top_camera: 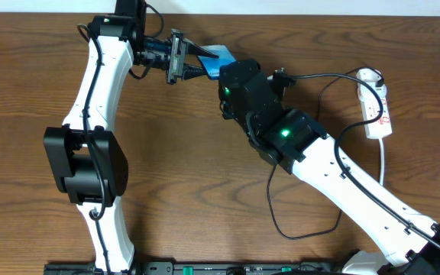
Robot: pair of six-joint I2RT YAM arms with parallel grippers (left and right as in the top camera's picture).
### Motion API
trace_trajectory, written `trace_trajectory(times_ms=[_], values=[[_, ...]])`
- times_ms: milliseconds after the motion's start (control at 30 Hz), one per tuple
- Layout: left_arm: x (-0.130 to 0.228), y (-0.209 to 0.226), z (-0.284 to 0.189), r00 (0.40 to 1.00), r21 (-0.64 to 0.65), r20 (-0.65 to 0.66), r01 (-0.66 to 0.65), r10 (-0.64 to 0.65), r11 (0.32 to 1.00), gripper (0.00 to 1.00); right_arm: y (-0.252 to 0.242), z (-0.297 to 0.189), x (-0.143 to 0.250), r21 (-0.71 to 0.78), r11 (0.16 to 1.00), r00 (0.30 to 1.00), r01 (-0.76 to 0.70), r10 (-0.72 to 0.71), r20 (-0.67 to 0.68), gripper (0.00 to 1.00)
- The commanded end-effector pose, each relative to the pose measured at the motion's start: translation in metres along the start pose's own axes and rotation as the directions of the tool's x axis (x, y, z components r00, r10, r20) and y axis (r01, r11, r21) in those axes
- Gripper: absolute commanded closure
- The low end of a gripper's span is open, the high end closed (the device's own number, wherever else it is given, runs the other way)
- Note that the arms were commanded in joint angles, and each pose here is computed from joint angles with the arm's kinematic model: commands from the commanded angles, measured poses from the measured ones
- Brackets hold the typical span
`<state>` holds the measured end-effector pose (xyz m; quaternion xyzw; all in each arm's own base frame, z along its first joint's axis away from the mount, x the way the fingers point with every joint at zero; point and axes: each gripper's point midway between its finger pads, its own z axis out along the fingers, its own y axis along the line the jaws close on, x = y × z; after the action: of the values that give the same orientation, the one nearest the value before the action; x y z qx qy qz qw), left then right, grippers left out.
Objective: Plug charger to phone and switch on socket
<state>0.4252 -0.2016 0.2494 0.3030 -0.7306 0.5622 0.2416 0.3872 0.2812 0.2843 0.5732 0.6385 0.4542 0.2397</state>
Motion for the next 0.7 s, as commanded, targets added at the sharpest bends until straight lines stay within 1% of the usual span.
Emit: trace_trajectory(times_ms=[0, 133, 200, 267, 367, 567, 600, 633, 667], values=[[0.0188, -0.0123, -0.0048, 0.999, 0.02, -0.009, -0.047, 0.047, 0.999, 0.75, 0.0184, -0.0108, 0.011, -0.048, 0.998, 0.999, -0.031, 0.03, -0.039, 0.98], [0.0189, -0.0123, -0.0048, 0.999, 0.02, -0.009, -0.047, 0.047, 0.999, 0.76, 0.0178, -0.0107, 0.0117, -0.044, 0.999, 0.999, -0.031, 0.029, -0.044, 0.98], [0.0189, -0.0123, -0.0048, 0.999, 0.02, -0.009, -0.046, 0.047, 0.999, 0.8, 0.0178, -0.0108, 0.0118, -0.045, 0.999, 0.999, -0.031, 0.029, -0.044, 0.98], [0.0189, -0.0123, -0.0048, 0.999, 0.02, -0.009, -0.046, 0.047, 0.999, 0.81, 0.0178, -0.0108, 0.0119, -0.044, 0.999, 0.999, -0.031, 0.029, -0.044, 0.98], [0.019, -0.0122, -0.0048, 0.999, 0.019, -0.009, -0.045, 0.046, 0.999, 0.92, 0.0178, -0.0108, 0.0119, -0.045, 0.999, 0.999, -0.031, 0.029, -0.044, 0.97], [0.0193, -0.0116, -0.0048, 0.999, 0.018, -0.01, -0.04, 0.04, 0.999, 0.92, 0.0178, -0.0108, 0.0119, -0.044, 0.999, 0.999, -0.031, 0.029, -0.044, 0.94], [0.0193, -0.0116, -0.0048, 0.999, 0.018, -0.01, -0.041, 0.041, 0.999, 0.93, 0.0179, -0.0107, 0.0117, -0.045, 0.999, 0.999, -0.031, 0.029, -0.044, 0.92], [0.0193, -0.0116, -0.0048, 0.999, 0.018, -0.01, -0.041, 0.041, 0.999, 0.92, 0.0179, -0.0107, 0.0116, -0.045, 0.999, 0.999, -0.031, 0.029, -0.043, 0.86], [0.0192, -0.0117, -0.0048, 0.999, 0.018, -0.01, -0.041, 0.041, 0.999, 0.93, 0.018, -0.0106, 0.0112, -0.045, 0.999, 0.999, -0.03, 0.028, -0.042, 0.76]])
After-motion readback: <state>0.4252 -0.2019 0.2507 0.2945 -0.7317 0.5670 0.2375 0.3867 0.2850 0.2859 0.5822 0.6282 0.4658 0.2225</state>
